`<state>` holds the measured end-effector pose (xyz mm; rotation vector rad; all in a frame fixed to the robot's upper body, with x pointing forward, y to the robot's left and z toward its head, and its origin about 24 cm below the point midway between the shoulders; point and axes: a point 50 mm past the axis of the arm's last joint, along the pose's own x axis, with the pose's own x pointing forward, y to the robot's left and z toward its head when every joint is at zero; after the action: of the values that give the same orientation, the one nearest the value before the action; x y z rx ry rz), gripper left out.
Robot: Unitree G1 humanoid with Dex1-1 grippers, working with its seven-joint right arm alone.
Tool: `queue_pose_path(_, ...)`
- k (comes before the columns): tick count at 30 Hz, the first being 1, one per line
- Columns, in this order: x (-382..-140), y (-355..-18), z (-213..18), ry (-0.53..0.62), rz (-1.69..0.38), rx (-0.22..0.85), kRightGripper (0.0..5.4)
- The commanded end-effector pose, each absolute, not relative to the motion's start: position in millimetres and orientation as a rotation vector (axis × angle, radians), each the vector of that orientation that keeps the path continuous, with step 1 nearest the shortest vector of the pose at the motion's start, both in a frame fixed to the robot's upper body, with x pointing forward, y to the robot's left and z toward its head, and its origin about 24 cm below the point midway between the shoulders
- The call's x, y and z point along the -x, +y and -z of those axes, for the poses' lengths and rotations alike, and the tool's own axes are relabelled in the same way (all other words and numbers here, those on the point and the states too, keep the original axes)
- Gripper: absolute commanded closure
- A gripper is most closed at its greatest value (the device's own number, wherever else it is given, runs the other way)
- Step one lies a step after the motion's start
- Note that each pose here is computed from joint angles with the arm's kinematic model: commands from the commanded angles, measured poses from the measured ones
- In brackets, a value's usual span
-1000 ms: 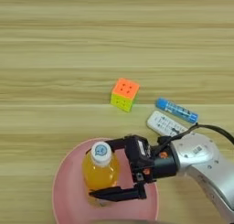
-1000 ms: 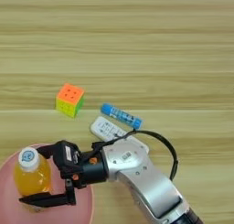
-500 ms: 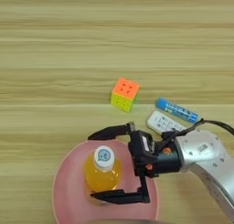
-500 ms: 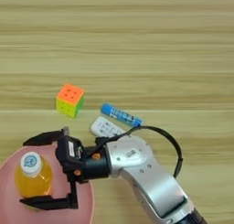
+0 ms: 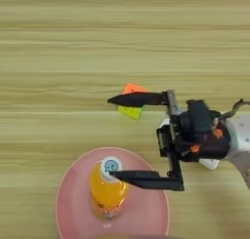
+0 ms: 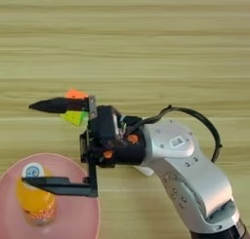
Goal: Move the objects on the table
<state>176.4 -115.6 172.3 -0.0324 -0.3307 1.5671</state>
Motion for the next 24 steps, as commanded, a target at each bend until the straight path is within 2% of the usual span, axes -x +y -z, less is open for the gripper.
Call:
queue_pose_path(1,-192,-123,-202,-0.492,-1.406,0.047,0.02)
queue_pose_path(5,-211,-128,-214,-0.541,-1.247,0.028,0.02)
queue_pose_path(10,-230,-131,-212,-0.513,-1.094,0.063,0.02)
queue_pose_path(17,-257,-134,-188,-0.356,-0.917,0.161,0.02)
queue_pose_path(24,-274,-137,-164,-0.222,-0.820,0.194,0.02)
